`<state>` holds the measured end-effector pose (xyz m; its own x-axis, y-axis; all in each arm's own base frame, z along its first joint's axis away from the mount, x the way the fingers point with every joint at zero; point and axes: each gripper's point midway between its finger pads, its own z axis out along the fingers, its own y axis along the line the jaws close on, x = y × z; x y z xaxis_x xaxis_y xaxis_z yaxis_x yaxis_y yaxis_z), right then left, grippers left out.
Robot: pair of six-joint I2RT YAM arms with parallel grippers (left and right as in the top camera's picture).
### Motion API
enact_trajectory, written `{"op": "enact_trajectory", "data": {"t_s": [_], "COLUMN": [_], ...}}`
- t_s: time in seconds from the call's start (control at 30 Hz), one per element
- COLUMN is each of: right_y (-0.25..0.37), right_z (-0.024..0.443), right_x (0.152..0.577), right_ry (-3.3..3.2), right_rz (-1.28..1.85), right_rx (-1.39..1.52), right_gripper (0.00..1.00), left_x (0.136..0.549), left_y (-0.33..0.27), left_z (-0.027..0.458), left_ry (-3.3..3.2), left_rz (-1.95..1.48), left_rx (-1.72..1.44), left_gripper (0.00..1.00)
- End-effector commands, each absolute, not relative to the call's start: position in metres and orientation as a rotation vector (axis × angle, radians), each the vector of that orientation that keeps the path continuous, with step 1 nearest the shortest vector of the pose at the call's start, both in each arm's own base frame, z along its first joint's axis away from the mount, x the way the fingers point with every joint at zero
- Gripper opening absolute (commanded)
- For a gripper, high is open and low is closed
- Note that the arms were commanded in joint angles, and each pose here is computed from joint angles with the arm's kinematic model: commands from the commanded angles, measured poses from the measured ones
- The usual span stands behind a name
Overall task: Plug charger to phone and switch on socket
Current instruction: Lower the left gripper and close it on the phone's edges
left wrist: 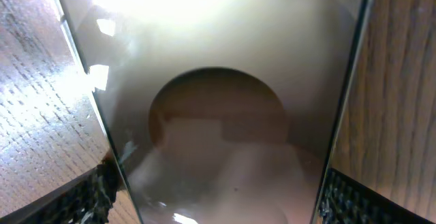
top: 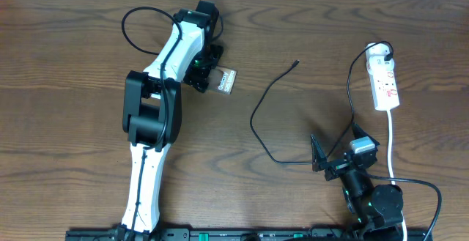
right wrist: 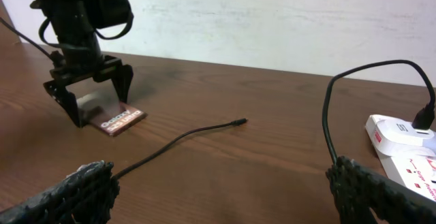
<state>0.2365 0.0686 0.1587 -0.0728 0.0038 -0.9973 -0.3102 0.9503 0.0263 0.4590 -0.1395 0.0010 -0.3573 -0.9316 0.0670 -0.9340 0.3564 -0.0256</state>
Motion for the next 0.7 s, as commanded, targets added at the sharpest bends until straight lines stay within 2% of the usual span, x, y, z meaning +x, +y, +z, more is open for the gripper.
{"op": "enact_trajectory", "data": {"t_s": [0.0, 0.47, 0.67], "right_y": [0.069, 0.069, 0.069], "right_z": [0.158, 0.158, 0.158], "right_x": [0.236, 0.236, 0.236], "right_ry": [1.627, 1.627, 1.628], "right_rz": [0.259, 0.259, 0.259], "right_rx": [-0.243, -0.243, -0.243], "right_gripper": [0.99, 0.99, 0.99], "left_x": [0.448, 0.447, 0.446], "left_y": [-0.128, -0.120, -0.118], "left_z": [-0.019, -0.019, -0.019], "left_ry": [-2.528, -2.587, -2.615], "left_rz": [-0.025, -0.084, -0.103], "left_rx": [1.756, 1.701, 1.668], "left_gripper": [0.89, 0.88, 0.82]}}
